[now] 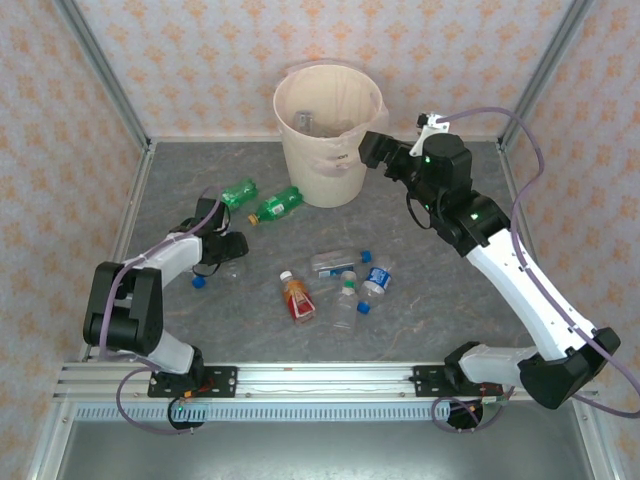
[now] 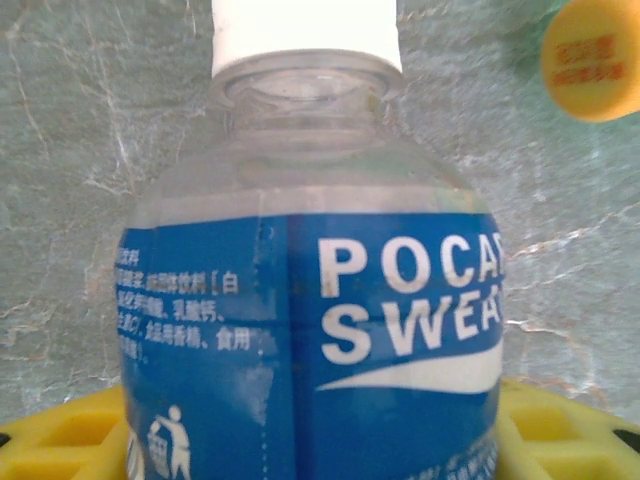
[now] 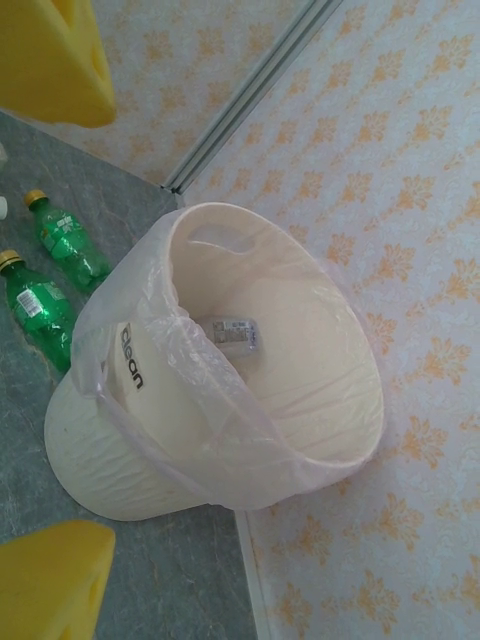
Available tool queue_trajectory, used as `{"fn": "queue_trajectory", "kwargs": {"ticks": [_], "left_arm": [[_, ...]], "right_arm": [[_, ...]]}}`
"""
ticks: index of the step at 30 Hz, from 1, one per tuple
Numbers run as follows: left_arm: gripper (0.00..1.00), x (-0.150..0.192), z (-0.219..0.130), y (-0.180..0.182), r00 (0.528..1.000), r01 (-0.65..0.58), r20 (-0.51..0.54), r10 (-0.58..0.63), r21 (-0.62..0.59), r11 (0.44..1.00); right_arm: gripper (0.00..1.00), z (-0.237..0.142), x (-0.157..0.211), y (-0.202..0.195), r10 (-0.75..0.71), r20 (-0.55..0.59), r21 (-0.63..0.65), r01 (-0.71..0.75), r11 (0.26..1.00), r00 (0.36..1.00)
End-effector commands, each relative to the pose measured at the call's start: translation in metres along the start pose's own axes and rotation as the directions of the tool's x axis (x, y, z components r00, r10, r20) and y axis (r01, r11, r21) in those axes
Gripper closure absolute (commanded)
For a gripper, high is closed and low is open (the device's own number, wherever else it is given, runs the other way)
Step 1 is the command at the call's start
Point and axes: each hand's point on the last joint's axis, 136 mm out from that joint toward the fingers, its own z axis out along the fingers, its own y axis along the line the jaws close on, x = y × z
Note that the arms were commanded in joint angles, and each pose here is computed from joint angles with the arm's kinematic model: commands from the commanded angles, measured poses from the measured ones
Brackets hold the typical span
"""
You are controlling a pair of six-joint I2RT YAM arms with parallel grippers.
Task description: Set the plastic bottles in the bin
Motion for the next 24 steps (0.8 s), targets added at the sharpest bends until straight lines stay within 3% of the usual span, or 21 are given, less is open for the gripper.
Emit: {"fn": "queue_trajectory", "kwargs": {"ticks": [1,12,24], "left_arm": [[0.49,-0.005,-0.016,-0.007,0.999,0.026,0.035,-0.028,0.038,0.999],[0.51,-0.042,-0.073,-0.038,0.986,0.053,0.147,-0.077,0.163,0.985],[0.52,-0.107,-0.181,-0.091,0.917,0.035,0.364,-0.164,0.335,0.942]], "right_arm": [[0.00,-0.006,-0.011,0.004,0.020,0.041,-0.012,-0.019,1.000,0.999],[0.00,-0.007,-0.011,0.004,0.030,0.042,-0.016,-0.029,0.999,0.999],[0.00,-0.027,-0.014,-0.001,0.037,0.072,-0.018,-0.036,0.999,0.997]]}}
